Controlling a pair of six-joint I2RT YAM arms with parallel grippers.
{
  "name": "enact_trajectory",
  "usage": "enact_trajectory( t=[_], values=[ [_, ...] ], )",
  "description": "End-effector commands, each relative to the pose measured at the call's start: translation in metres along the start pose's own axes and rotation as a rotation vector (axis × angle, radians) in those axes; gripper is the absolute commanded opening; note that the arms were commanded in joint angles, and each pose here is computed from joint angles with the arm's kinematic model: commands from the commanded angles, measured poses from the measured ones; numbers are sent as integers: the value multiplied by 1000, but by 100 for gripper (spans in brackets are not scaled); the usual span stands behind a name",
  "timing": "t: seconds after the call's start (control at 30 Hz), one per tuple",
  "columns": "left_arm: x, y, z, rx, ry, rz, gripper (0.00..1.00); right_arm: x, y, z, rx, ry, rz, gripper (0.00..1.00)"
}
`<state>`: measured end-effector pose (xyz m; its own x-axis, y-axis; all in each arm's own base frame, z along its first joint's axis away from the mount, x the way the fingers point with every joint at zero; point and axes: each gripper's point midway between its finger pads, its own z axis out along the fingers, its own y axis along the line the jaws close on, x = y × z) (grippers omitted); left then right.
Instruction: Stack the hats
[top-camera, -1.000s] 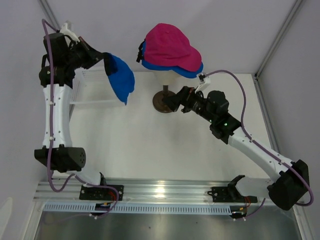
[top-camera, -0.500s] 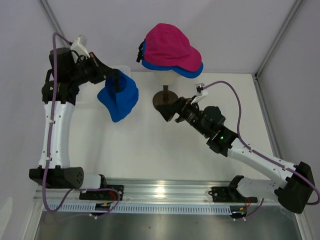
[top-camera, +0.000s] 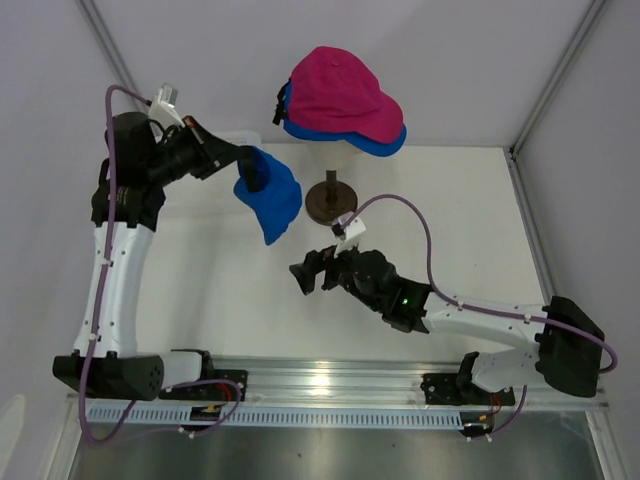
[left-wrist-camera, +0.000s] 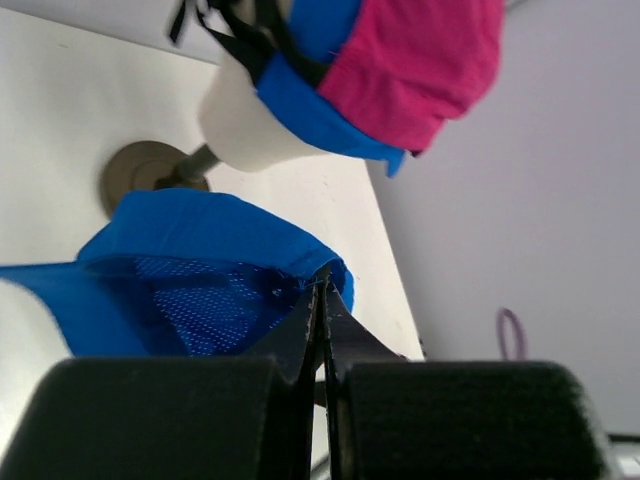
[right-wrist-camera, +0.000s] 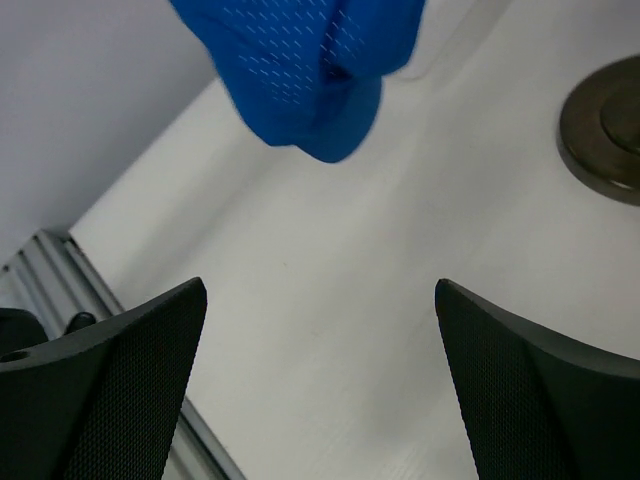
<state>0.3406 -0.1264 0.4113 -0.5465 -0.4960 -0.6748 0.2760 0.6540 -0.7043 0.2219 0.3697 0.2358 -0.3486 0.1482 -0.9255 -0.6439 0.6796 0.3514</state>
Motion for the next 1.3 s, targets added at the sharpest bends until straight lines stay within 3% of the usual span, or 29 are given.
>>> enact_trajectory(
  t=[0.0, 0.13, 0.4, 0.8, 1.27],
  values=[
    [-8, -54, -15, 169, -4, 37, 1, -4, -15, 6, 65, -84, 8, 99],
    [-3, -67, -29, 196, -11, 55, 1, -4, 5, 4, -56, -148, 183, 100],
    [0, -87, -53, 237, -15, 105, 1, 11, 12, 18, -104, -166, 298, 99],
    [5, -94, -67, 246, -25, 153, 1, 14, -1, 29, -304, -134, 802, 99],
    [3, -88, -57, 259, -44, 141, 1, 21, -13, 36, -436, -142, 1009, 100]
  ],
)
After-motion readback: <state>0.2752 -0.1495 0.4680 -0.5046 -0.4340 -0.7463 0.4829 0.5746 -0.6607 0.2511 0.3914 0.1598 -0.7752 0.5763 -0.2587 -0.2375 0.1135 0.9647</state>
